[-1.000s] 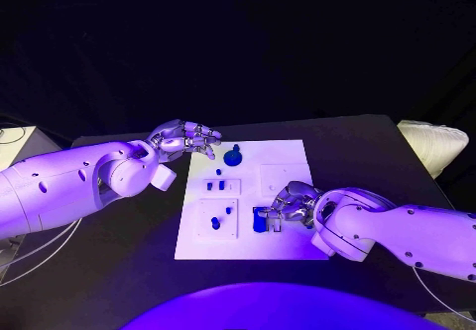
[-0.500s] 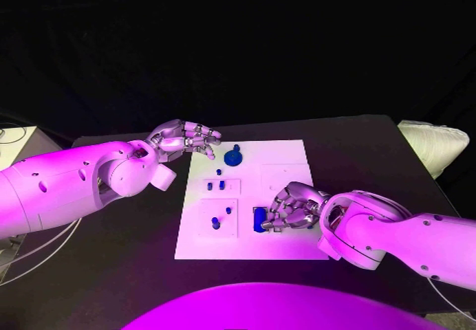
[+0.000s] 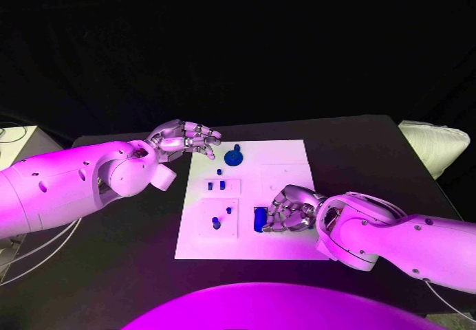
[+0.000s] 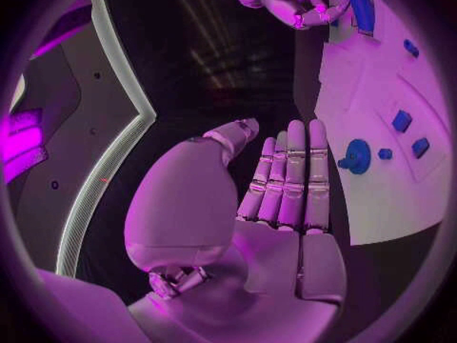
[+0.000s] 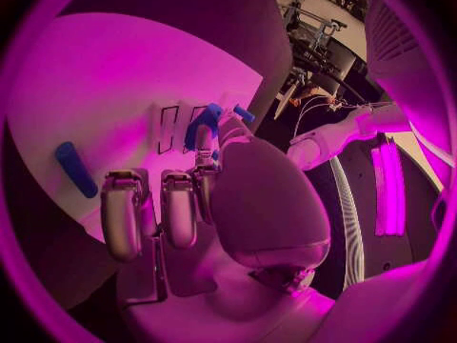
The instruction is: Assemble the parts on the task board
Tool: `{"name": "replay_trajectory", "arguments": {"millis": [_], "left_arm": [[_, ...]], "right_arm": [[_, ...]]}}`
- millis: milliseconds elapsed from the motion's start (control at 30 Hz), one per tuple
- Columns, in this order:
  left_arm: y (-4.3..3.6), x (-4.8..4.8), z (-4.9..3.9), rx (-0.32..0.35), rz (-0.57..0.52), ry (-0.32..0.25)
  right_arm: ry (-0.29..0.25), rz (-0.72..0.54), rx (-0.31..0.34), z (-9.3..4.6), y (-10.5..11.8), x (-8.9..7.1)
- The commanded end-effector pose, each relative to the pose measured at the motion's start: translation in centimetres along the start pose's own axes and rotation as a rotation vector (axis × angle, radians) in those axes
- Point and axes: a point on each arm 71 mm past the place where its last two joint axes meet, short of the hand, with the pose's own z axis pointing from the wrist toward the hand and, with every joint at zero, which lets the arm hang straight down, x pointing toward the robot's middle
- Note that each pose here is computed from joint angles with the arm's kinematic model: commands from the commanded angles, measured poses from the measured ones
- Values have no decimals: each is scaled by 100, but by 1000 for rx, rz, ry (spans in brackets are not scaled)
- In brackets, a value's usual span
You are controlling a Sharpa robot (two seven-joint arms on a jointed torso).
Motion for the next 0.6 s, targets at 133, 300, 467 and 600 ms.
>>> {"name": "replay_trajectory", "arguments": {"millis": [133,300,467,600], "left_arm": [[-9,17,9,6,-10,16],[-7,18,15,6,-9,16],[-6,18,15,5,-8,17],[-6,19,16,4,-7,18]], "right_arm": [[-42,-33,11,15,-5,-21],[-46,-34,17,30,-14,-26],[-38,-43,26,58,-33,-24],[-19,-51,22,73,-30,4]]}}
